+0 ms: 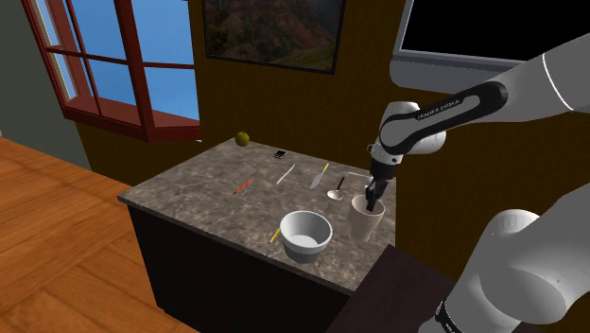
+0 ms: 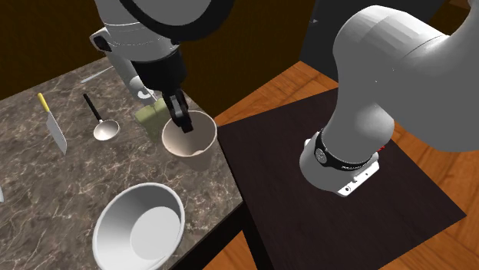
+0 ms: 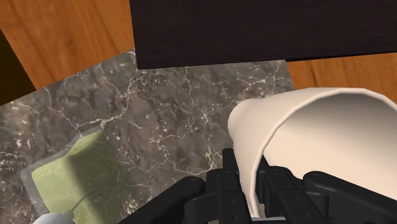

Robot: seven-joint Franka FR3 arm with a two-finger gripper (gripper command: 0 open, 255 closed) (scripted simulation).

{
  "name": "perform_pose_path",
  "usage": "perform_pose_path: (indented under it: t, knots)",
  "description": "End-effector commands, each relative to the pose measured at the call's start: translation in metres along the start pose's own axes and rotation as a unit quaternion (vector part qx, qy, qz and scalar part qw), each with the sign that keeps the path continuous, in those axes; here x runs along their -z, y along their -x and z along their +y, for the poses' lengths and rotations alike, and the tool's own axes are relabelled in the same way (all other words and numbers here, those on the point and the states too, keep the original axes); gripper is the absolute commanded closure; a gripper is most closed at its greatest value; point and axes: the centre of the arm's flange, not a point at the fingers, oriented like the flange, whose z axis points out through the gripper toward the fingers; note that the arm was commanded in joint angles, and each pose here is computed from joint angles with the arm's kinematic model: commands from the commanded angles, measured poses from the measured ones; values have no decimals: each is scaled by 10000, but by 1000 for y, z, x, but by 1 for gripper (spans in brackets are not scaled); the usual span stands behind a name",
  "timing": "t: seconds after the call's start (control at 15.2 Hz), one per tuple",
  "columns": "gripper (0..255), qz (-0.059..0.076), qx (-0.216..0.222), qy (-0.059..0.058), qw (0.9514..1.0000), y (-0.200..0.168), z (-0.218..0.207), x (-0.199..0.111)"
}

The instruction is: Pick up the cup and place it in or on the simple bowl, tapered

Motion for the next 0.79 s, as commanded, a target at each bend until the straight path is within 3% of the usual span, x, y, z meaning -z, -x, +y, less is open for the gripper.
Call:
perform_pose_path:
  t: [0.0, 0.59, 0.73]
  knots:
    - [255, -2, 0, 0, 10000, 0, -2, 11]
    - [255, -2, 0, 0, 10000, 2, -8, 57]
    - [255, -2, 0, 0, 10000, -21, -21, 62]
